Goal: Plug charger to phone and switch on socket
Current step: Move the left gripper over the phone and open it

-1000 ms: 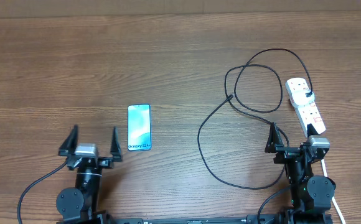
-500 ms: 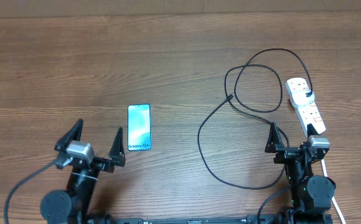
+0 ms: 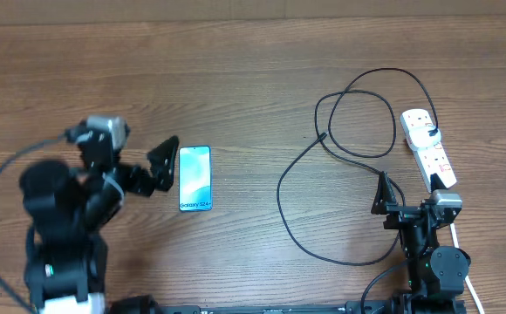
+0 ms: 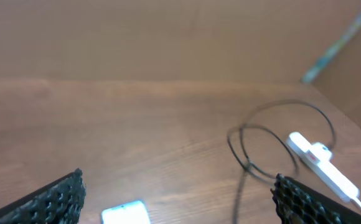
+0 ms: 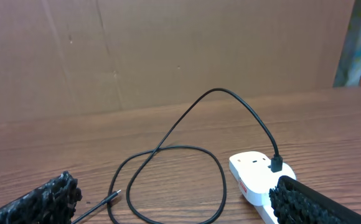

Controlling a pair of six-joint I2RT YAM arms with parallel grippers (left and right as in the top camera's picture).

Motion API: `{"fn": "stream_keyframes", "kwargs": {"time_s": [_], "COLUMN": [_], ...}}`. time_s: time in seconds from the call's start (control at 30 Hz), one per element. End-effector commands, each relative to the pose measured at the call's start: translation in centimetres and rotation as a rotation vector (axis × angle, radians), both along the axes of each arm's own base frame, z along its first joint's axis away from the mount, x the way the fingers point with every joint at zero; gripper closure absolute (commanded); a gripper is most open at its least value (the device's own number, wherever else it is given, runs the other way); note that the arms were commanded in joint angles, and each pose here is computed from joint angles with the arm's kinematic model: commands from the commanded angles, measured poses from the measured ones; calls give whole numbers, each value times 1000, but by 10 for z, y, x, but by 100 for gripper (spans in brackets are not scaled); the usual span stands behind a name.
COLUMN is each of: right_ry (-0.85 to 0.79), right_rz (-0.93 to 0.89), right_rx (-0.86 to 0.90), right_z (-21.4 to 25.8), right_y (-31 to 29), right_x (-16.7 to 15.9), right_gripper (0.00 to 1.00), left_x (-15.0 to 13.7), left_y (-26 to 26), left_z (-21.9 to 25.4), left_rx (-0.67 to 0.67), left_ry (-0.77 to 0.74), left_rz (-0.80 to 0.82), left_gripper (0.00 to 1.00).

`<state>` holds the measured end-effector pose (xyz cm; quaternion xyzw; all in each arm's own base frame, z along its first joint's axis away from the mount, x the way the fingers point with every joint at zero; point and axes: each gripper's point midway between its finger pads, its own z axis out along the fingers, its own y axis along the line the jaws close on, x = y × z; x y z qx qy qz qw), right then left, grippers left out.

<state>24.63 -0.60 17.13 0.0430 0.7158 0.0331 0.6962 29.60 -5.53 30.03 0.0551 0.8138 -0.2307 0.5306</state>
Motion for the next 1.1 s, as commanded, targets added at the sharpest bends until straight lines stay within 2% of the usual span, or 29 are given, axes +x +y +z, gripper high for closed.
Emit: {"fn": "stream_keyframes", "kwargs": {"time_s": [0.0, 0.23, 0.43, 0.57, 0.63, 0.73, 0.83, 0.93, 1.07], "right_ry": [-4, -4, -4, -4, -4, -4, -4, -4, -4], "right_rz": [1, 1, 1, 1, 1, 1, 1, 1, 1], "right_rx": [-4, -4, -4, -4, -4, -4, -4, -4, -4], "right_z": [-2, -2, -2, -2, -2, -2, -2, -2, -2], "right_y": [0, 0, 0, 0, 0, 0, 0, 0, 0], "right_x": [0, 0, 0, 0, 0, 0, 0, 0, 0], "right_gripper": [0, 0, 0, 0, 0, 0, 0, 0, 0], "left_x": [13, 24, 23, 22, 23, 27, 22, 17, 13], "left_y": [-17, -47, -54, -60, -55, -30, -13, -8, -17], "left_z": [6, -37, -48, -46, -49, -62, -73, -78, -78], "left_rx": [-20, 6, -37, -45, -32, -8, 36, 55, 69], "left_ry": [64, 276, 344, 334, 341, 419, 483, 525, 539], "left_rz": [-66, -135, -152, -192, -163, 21, 138, 193, 190], "left_gripper": [0, 0, 1, 0, 0, 0, 0, 0, 0]}}
